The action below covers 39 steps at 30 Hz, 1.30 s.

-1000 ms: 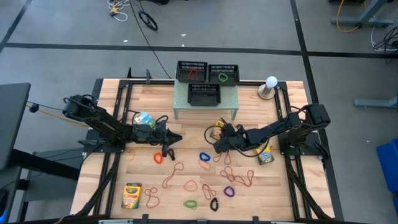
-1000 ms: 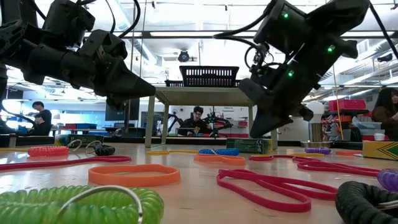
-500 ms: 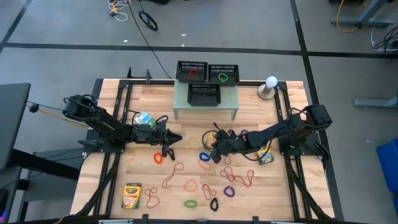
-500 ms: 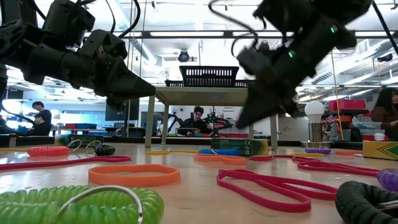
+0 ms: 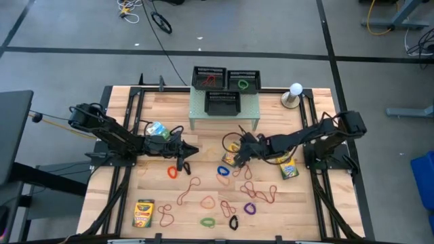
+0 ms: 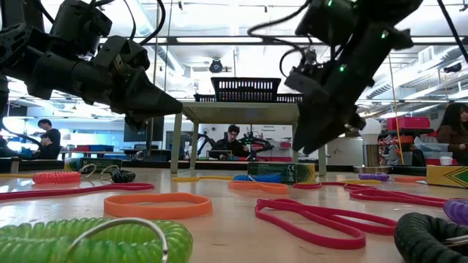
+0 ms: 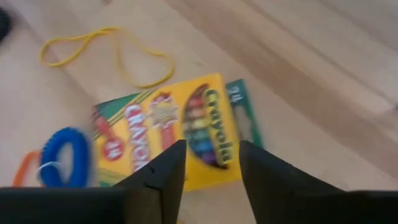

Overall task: Pick & Place Office Desk Supplies
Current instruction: Put the yellow crayon box into the bottom black bin

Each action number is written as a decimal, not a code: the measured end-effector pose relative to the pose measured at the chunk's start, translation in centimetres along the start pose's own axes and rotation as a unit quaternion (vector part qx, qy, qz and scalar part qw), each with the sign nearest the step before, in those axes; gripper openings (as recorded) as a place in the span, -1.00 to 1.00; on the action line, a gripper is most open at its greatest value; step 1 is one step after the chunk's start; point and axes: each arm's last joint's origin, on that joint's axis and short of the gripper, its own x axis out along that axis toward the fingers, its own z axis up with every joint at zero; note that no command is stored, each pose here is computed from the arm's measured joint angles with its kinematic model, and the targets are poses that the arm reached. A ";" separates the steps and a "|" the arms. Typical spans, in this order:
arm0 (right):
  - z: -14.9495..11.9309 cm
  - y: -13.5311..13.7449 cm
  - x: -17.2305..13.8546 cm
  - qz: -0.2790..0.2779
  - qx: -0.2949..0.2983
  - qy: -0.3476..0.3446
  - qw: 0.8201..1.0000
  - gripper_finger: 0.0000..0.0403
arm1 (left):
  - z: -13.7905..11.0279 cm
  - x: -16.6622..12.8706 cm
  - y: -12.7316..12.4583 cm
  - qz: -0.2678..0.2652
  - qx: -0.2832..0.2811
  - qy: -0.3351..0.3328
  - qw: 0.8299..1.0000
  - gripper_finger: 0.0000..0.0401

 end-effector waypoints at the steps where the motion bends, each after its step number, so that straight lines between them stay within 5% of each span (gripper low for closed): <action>1: 0.1 -0.3 0.2 -0.002 0.004 -0.002 1.000 -0.16 | 0.0 0.0 0.0 0.000 0.000 0.000 1.000 -0.78; 11: -0.7 -2.4 2.1 0.042 0.046 -0.003 0.998 -0.09 | 0.0 0.0 0.0 0.000 0.000 0.000 1.000 -0.78; 19: -1.0 -2.5 2.2 0.054 0.042 0.006 0.998 -0.34 | 0.0 0.0 0.0 0.000 0.000 0.000 1.000 -0.78; 28: -1.0 -2.4 2.0 0.059 -0.007 0.001 0.998 -0.94 | 0.2 0.0 -0.1 -0.003 -0.003 -0.009 1.000 -0.78; 39: -0.4 0.5 -0.1 0.027 -0.108 -0.051 0.993 -0.98 | 0.4 0.0 -0.1 -0.007 -0.010 -0.020 1.000 -0.78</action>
